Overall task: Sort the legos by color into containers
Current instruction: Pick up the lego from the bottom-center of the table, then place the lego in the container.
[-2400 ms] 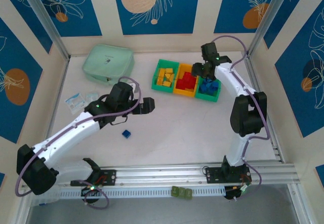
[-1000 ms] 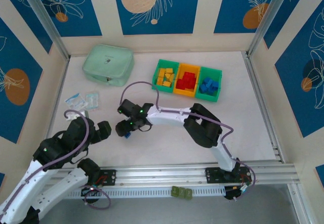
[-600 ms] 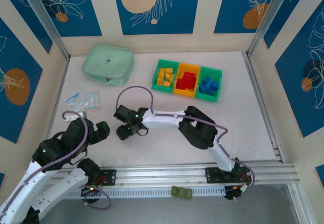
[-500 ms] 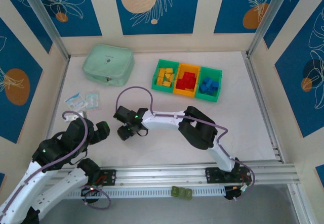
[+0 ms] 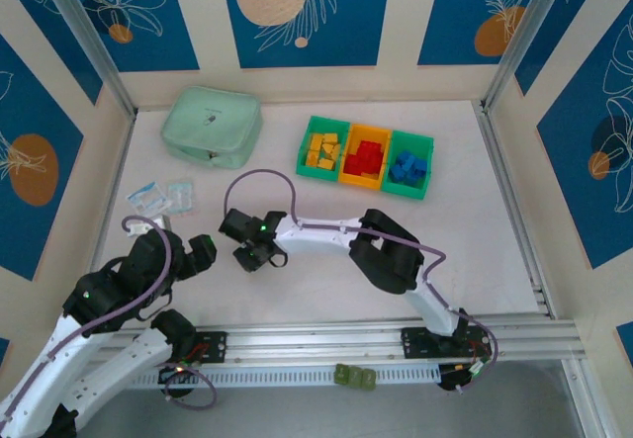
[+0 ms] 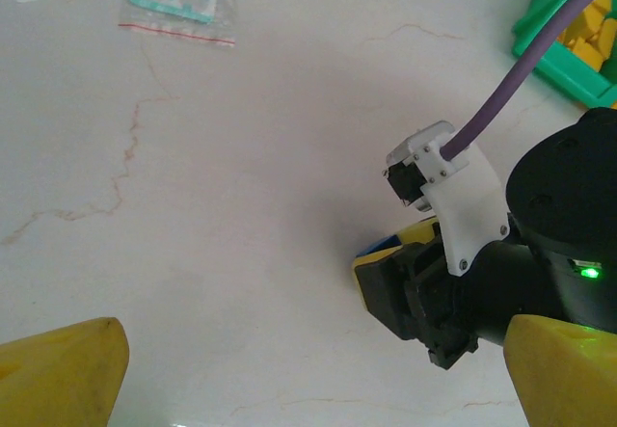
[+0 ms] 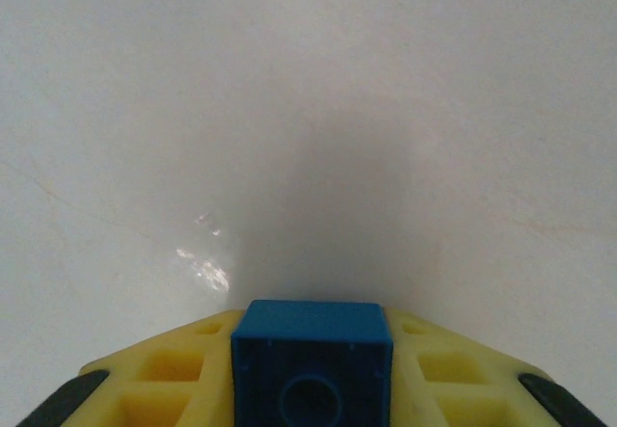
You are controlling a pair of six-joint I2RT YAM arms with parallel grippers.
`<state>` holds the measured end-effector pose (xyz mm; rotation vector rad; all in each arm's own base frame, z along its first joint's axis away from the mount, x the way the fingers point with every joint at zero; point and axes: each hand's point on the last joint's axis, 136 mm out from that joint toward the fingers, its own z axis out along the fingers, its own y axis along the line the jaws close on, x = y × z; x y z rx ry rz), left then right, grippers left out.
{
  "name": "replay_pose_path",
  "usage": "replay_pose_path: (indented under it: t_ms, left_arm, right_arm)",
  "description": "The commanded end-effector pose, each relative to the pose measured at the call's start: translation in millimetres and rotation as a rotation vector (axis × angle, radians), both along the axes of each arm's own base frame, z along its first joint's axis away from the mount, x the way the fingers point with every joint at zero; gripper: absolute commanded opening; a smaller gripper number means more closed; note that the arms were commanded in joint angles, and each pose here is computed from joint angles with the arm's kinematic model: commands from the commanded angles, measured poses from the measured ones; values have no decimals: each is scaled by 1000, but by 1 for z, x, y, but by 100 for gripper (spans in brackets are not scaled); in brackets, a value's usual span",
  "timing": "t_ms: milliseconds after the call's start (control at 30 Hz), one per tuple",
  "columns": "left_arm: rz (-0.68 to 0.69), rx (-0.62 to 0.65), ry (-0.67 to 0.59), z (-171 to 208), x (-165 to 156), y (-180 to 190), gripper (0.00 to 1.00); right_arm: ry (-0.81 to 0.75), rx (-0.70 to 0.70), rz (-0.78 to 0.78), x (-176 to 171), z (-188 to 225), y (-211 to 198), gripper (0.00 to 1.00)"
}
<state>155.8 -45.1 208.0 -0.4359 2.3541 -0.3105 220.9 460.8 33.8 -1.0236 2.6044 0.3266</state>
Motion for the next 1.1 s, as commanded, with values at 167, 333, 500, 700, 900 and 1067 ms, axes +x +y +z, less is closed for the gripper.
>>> replay_pose_path:
  t_ms: [167, 333, 500, 700, 900, 1067]
  left_arm:
    - [-130, -36, -42, 14, 25, -37, 99]
    - [-214, -59, -73, 20, 45, -64, 99]
    - [-284, -84, -81, 19, 66, -93, 99]
    - [-337, -141, -109, 21, 89, -123, 99]
    - [-375, -159, -98, 18, 106, -143, 99]
    - [-379, -166, -82, 12, 114, -150, 99]
  right_arm:
    - [-75, 113, -198, 47, 98, -61, 26]
    - [-152, 113, -363, 87, 130, -132, 27]
    - [-213, 109, -594, 133, 149, -223, 28]
    - [-216, 69, -819, 174, 139, -316, 29]
    - [-169, 82, -972, 206, 117, -380, 30]
    - [-147, 68, -1005, 227, 101, -401, 37]
